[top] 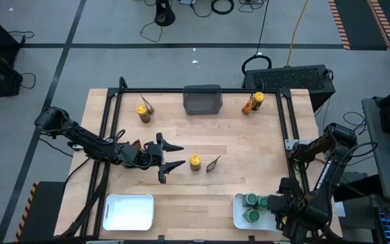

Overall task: Sort spices by type
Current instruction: Adjust the green seasoning bottle

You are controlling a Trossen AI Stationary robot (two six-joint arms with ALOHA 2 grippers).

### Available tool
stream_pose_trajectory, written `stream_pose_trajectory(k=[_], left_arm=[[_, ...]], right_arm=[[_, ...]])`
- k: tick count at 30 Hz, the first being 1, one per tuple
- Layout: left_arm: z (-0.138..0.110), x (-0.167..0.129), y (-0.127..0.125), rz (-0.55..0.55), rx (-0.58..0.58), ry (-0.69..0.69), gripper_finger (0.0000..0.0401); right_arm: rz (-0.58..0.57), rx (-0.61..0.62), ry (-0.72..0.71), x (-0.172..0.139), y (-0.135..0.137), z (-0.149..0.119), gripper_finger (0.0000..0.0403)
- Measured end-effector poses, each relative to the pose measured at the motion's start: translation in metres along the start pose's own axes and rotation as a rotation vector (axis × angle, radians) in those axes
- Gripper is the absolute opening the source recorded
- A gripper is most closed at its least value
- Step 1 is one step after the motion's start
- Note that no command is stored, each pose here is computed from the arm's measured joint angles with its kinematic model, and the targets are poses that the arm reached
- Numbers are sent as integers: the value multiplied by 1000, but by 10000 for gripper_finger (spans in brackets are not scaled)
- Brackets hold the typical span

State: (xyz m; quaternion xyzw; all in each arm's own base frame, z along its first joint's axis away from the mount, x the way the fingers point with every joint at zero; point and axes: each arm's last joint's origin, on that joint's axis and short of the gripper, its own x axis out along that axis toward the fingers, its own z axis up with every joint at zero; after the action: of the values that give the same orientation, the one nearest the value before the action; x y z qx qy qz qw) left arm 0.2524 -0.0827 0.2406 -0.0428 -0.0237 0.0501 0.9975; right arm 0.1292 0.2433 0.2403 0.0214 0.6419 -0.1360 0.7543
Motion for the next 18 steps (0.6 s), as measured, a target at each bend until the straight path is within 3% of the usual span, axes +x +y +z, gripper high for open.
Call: stream_pose_trajectory(k=[18], left_arm=[[0,0,0,0,0,0,248]], right_arm=[[25,-33,-15,7,3,0,302]])
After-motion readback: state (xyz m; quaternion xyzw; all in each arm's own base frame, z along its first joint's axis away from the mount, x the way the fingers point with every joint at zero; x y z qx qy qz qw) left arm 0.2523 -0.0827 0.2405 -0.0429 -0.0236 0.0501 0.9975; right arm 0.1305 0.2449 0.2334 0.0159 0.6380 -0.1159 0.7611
